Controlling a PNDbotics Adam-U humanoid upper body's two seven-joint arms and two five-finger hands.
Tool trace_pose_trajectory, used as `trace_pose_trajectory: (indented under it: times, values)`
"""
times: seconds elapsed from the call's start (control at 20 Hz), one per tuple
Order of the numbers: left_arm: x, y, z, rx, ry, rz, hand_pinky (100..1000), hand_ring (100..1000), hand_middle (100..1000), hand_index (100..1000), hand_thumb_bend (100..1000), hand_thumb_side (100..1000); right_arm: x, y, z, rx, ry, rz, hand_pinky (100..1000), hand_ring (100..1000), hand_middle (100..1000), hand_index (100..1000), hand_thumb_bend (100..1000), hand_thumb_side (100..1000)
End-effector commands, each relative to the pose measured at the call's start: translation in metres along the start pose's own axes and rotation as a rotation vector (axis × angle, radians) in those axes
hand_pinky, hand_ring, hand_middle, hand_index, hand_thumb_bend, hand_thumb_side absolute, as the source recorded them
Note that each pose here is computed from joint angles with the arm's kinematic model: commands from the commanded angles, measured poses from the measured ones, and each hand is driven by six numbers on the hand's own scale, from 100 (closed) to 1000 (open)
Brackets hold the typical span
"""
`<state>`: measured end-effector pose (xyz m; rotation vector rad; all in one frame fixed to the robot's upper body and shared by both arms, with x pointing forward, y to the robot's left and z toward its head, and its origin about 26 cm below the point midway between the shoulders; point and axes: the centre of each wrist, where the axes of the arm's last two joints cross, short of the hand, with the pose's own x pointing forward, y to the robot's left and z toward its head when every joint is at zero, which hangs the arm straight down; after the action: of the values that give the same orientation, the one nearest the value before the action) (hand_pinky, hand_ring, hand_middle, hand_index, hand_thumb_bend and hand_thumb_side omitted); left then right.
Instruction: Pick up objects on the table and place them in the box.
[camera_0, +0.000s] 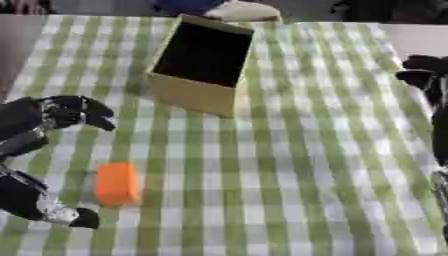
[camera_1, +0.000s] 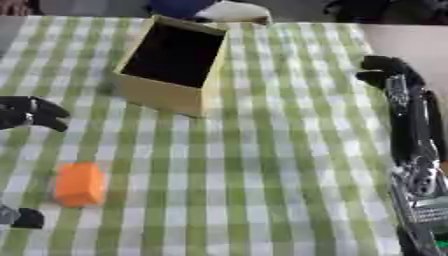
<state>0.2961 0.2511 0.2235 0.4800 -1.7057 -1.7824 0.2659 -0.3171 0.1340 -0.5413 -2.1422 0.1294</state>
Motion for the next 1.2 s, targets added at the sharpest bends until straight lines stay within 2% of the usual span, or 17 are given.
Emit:
trace_pose_trajectory:
  times: [0.05,0.35,1.2]
  values:
    - [0.0021,0.0142,0.0022,-0.014,0.013,-0.011,817,855,821,822,819,514,0.0070,-0.0033,-0.0044,0.000,-0.032,0.002,813,706,689,762,101,1000]
    - [0.0026,0.0139,0.0012,-0.003,0.046,0.018,809,850,815,810,772,531,0.0080,-0.0031,-0.0063,-0.001,-0.045,0.003,813,708,689,762,100,1000]
    - [0.0083,0.0097,-0.0073,-0.019,0.105,0.032,807,849,815,816,782,538,0.0096,-0.0012,-0.0089,-0.003,-0.056,0.002,814,708,689,763,101,1000]
